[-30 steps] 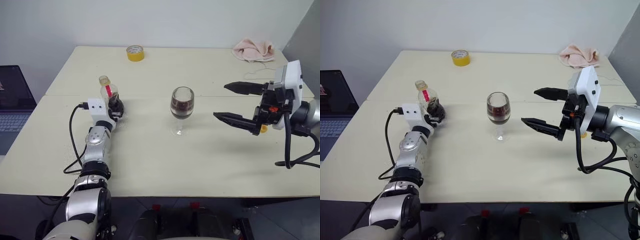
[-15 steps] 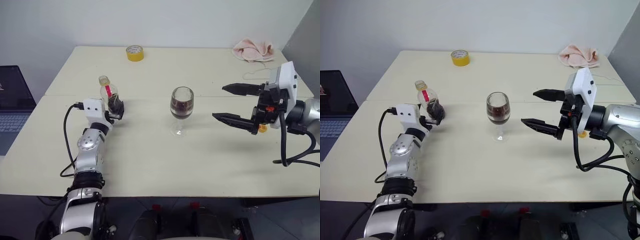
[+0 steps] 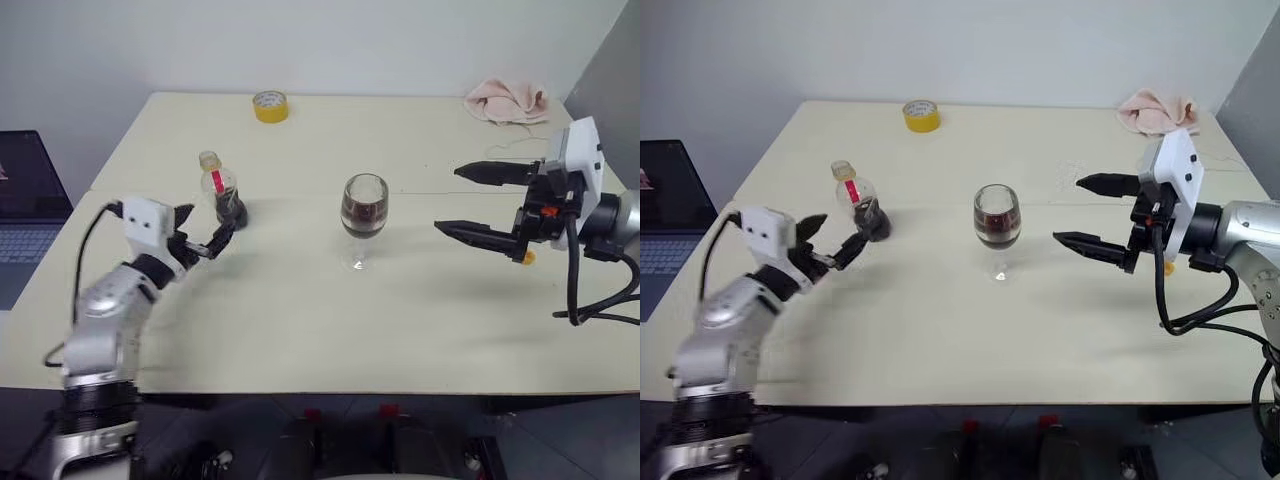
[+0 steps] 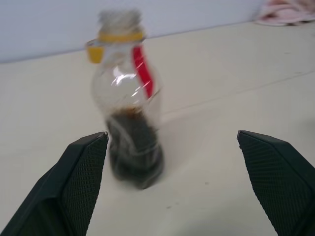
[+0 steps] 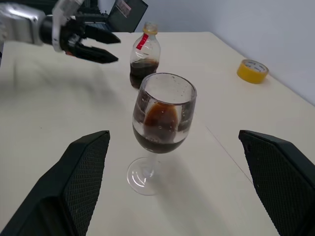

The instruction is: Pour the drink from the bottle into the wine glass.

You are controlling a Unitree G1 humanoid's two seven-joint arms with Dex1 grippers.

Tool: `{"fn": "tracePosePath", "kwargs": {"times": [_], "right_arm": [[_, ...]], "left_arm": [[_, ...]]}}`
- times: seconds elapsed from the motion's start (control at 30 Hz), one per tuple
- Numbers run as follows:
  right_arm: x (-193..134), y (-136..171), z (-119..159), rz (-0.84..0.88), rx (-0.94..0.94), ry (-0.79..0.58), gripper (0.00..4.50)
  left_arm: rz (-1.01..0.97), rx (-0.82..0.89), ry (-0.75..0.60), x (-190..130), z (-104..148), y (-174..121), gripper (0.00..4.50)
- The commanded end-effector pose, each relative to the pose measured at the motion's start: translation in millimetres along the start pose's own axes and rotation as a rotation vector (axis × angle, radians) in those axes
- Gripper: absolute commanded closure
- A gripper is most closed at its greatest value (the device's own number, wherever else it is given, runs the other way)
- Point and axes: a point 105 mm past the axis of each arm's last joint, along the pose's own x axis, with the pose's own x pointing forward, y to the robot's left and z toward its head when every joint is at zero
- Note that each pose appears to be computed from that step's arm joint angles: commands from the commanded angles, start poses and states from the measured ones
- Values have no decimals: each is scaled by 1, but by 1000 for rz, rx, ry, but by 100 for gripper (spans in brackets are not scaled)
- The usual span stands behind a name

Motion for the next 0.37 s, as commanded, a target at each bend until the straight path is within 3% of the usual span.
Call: {"fn": "tracePosePath", "kwargs": {"times": [0.03, 0.17, 0.37], "right_arm": [[-9, -4, 9, -25, -58, -11, 0], [-9, -6, 8, -20, -62, -8, 0], [-7, -4, 7, 21, -68, -7, 0]], "left_arm": [[-187, 19, -49, -17, 49, -14, 3], [-397, 90, 21, -27, 72, -39, 3], [-496, 145, -24, -19, 106, -47, 3]]}}
